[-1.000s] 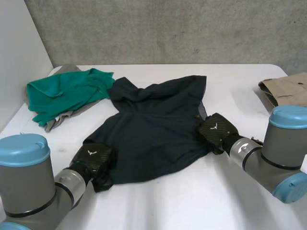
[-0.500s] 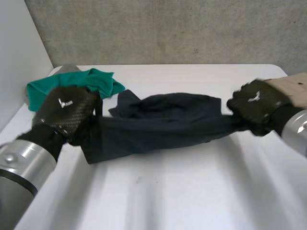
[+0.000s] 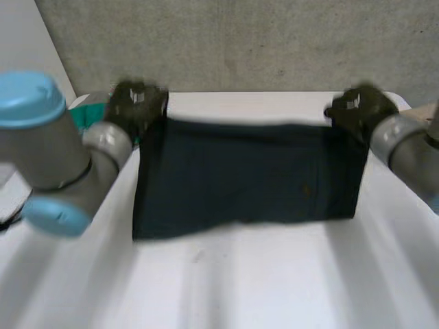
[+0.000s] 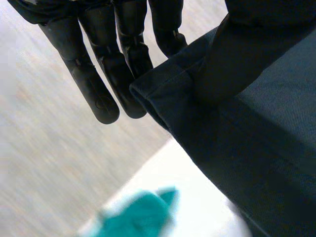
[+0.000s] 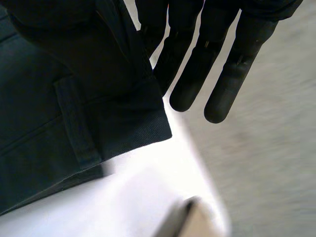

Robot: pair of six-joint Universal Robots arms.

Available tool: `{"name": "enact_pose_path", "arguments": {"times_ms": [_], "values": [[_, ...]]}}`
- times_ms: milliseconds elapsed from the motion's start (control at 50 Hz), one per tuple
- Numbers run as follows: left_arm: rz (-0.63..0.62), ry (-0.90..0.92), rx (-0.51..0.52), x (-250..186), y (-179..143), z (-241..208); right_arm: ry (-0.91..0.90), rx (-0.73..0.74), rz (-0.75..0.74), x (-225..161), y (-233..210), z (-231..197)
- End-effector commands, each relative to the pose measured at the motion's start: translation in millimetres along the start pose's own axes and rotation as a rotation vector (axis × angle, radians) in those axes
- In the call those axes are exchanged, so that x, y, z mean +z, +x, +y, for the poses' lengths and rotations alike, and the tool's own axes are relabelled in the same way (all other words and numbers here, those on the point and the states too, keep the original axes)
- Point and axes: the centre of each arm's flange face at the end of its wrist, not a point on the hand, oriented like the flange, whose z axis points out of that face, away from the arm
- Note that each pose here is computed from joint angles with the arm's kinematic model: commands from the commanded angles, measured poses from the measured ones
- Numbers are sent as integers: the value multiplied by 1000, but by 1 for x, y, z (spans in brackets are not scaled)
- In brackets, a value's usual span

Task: Fold the laundry.

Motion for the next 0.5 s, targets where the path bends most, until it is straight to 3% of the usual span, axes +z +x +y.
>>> {"name": "enact_pose_path", "arguments": {"times_ms": [20, 80, 120, 180, 340, 500], "values": [[-289, 598, 55, 55, -61, -104, 497, 71, 424, 29, 64, -86], [-398, 801, 62, 55, -84, -135, 715, 103, 567, 27, 86, -114], [-405, 829, 58, 54, -84, -139, 817, 107, 633, 25, 94, -127], [-386, 798, 45, 54, -82, -133, 836, 114, 617, 32, 89, -128], [-267, 545, -9, 38, -55, -77, 703, 120, 454, 63, 50, -92], [-133, 260, -17, 8, -7, 10, 384, 145, 184, 80, -37, -3]]}}
